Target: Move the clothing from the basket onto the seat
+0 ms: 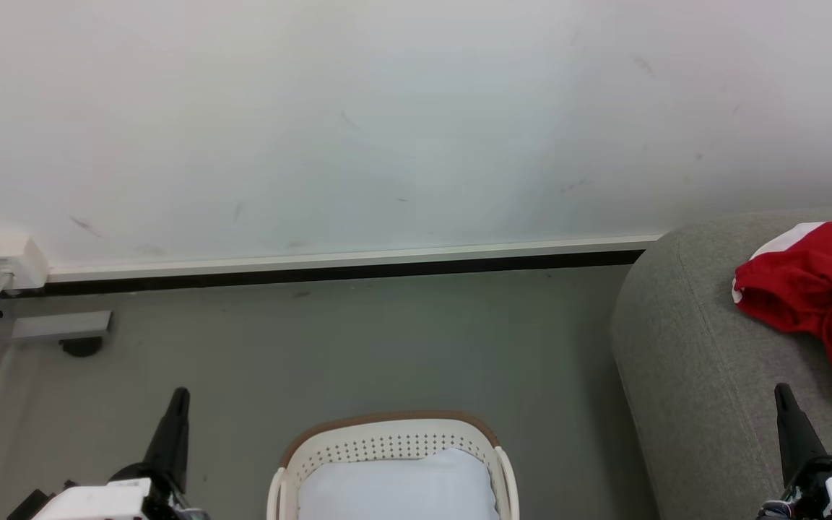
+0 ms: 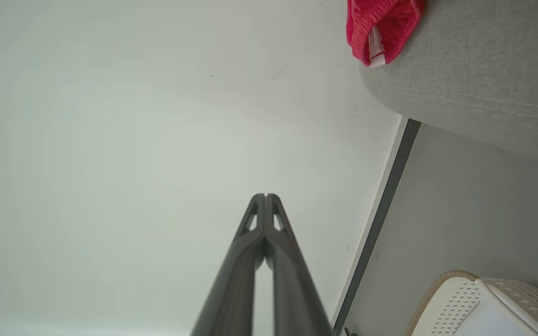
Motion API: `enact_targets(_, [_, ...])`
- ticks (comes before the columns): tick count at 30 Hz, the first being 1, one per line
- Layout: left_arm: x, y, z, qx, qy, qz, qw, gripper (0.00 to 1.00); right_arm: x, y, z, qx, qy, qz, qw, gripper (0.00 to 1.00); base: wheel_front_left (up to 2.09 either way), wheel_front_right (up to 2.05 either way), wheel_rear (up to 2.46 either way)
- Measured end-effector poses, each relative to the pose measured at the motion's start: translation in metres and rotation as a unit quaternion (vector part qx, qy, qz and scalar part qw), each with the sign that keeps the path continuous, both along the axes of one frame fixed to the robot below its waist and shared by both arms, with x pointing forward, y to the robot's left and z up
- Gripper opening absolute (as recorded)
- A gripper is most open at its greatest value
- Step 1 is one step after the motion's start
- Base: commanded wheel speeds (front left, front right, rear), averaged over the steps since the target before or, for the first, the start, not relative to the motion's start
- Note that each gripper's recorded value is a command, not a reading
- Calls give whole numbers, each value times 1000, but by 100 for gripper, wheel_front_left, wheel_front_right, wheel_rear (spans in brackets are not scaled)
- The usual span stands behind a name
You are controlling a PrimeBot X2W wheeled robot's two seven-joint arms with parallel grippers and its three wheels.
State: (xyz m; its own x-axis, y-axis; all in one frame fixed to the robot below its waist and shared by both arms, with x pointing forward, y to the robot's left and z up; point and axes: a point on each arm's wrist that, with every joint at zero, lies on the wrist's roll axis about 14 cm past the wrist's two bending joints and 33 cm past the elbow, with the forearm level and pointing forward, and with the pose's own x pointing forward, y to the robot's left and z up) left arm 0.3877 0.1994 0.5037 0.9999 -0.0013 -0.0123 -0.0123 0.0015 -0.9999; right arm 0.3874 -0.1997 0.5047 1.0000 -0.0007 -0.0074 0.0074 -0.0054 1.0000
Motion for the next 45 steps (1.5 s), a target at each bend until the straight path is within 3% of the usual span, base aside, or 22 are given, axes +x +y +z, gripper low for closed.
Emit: enact_targets(45, [0, 0, 0, 0, 0, 0, 1000, 0, 0, 0, 0, 0, 0, 1, 1000, 0, 0, 0, 0])
